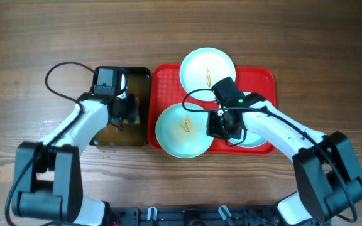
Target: Clean dirty plates on tray and stack at the side
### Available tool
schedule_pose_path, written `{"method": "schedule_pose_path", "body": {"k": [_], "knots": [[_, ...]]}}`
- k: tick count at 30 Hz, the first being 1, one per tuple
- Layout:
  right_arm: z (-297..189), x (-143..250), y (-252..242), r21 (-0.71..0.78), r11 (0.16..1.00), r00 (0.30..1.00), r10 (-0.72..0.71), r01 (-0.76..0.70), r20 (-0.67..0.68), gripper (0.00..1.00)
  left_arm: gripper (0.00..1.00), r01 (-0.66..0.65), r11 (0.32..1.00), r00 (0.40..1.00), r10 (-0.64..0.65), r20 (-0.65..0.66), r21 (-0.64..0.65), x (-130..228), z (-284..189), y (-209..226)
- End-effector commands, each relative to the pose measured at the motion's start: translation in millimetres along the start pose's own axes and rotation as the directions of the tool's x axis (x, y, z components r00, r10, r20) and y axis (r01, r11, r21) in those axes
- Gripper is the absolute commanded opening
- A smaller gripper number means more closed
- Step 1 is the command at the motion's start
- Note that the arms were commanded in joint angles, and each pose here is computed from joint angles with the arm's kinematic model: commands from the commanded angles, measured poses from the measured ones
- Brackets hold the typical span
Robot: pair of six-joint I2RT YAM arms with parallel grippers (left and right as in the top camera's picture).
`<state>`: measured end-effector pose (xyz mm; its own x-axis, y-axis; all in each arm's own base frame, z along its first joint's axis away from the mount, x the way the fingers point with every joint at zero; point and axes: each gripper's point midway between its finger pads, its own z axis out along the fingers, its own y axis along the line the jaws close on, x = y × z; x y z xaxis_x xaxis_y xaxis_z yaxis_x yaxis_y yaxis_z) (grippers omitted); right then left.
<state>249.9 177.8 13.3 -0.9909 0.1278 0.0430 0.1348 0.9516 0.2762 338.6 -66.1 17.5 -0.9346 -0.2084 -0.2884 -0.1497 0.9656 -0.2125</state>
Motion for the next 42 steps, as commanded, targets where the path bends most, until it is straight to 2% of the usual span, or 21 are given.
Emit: {"method": "schedule_pose_path", "body": {"k": [1, 6, 9, 14, 18, 22, 26, 29, 31, 32, 34, 36, 37, 42], "knots": [[5, 4, -3, 0.020, 1.000, 1.000, -0.001, 0.002, -0.013, 0.05, 0.04, -0.027, 0.997, 0.986, 0.016, 0.168, 0.066, -33, -47, -19], [5, 3, -3, 0.020, 1.000, 1.000, -0.002, 0.002, -0.012, 0.05, 0.04, -0.080, 0.987, 0.941, 0.028, 0.338, 0.140, -57, -99, -38], [5, 3, -3, 0.020, 1.000, 1.000, -0.001, 0.002, -0.012, 0.05, 0.04, -0.127, 0.977, 0.860, 0.023, 0.510, 0.170, -86, -140, -50], [5, 3, -3, 0.020, 1.000, 1.000, -0.001, 0.002, -0.012, 0.05, 0.04, -0.218, 0.972, 0.705, 0.095, 0.703, 0.088, -121, -185, -55], [5, 3, -3, 0.020, 1.000, 1.000, -0.002, 0.002, -0.012, 0.05, 0.04, -0.241, 0.966, 0.627, 0.079, 0.775, 0.097, -137, -206, -63], [5, 3, -3, 0.020, 1.000, 1.000, -0.002, 0.002, -0.012, 0.05, 0.04, -0.241, 0.968, 0.597, 0.094, 0.797, 0.066, -141, -212, -61], [5, 3, -3, 0.021, 1.000, 1.000, -0.002, 0.002, -0.012, 0.05, 0.04, -0.234, 0.970, 0.625, 0.100, 0.775, 0.063, -137, -205, -58], [5, 3, -3, 0.020, 1.000, 1.000, -0.002, 0.002, -0.012, 0.05, 0.04, -0.198, 0.979, 0.748, 0.117, 0.653, 0.051, -113, -167, -45], [5, 4, -3, 0.021, 1.000, 1.000, -0.002, 0.002, -0.012, 0.05, 0.04, -0.137, 0.987, 0.876, 0.081, 0.476, 0.083, -82, -123, -37], [5, 3, -3, 0.020, 1.000, 1.000, -0.002, 0.002, -0.012, 0.05, 0.04, -0.131, 0.982, 0.922, 0.071, 0.381, 0.134, -65, -103, -42], [5, 4, -3, 0.020, 1.000, 1.000, -0.002, 0.002, -0.013, 0.05, 0.04, -0.165, 0.919, 0.973, 0.093, 0.211, 0.357, -34, -79, -76], [5, 4, -3, 0.020, 1.000, 1.000, -0.002, 0.002, -0.013, 0.05, 0.04, -0.094, 0.836, 0.995, 0.087, 0.040, 0.541, -4, -66, -110], [5, 4, -3, 0.021, 1.000, 1.000, -0.002, 0.002, -0.012, 0.05, 0.04, -0.069, 0.809, 0.995, 0.101, -0.022, 0.584, 8, -60, -122], [5, 4, -4, 0.021, 1.000, 1.000, -0.001, 0.002, -0.013, 0.05, 0.04, -0.028, 0.772, 0.968, 0.178, -0.174, 0.635, 59, -30, -177]]}}
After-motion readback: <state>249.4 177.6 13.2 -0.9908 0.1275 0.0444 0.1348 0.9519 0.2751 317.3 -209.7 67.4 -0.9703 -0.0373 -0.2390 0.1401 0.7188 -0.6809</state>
